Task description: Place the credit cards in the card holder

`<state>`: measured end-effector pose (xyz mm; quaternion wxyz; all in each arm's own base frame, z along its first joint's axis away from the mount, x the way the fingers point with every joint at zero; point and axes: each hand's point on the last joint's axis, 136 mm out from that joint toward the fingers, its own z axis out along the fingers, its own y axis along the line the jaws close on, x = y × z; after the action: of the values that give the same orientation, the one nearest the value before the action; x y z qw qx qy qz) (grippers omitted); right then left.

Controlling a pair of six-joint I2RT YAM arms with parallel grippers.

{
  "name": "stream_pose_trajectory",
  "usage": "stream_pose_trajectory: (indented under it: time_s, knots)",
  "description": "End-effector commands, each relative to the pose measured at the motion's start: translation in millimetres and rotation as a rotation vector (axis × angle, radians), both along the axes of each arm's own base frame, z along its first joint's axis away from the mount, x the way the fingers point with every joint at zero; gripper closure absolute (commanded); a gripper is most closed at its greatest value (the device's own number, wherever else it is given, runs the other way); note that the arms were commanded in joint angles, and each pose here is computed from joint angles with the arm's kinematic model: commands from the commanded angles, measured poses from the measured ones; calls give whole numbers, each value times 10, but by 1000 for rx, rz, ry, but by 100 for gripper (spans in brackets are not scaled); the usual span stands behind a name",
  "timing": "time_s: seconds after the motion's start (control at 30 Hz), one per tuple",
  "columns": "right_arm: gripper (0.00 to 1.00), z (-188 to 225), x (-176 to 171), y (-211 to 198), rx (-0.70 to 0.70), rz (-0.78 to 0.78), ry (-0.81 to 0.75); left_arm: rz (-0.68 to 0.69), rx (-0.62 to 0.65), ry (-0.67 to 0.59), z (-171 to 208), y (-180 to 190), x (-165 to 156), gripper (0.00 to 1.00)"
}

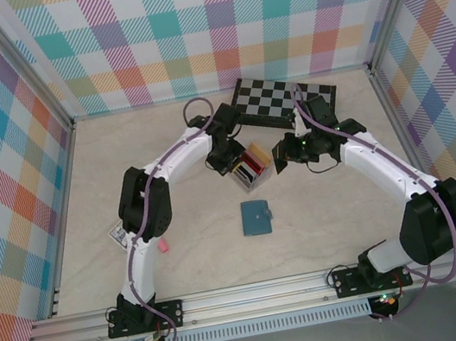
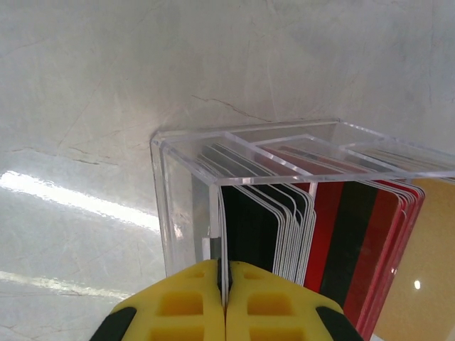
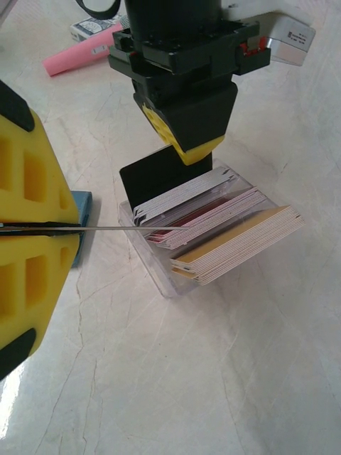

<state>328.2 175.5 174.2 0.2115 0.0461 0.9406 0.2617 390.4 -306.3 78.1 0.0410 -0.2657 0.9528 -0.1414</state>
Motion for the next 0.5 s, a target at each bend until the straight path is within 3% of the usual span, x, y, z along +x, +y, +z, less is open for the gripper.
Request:
stream_pose_trajectory:
  time_s: [0.0, 0.33, 0.47]
  knots:
    - [88, 13, -59, -16, -3, 19, 1, 6, 45, 50, -159, 28, -76, 100]
    - [88, 42, -53, -17, -1, 14, -2, -64, -6, -7, 139, -63, -29, 82]
    - [88, 57, -58, -18, 1, 13, -4, -72, -3, -7, 168, -48, -48, 79]
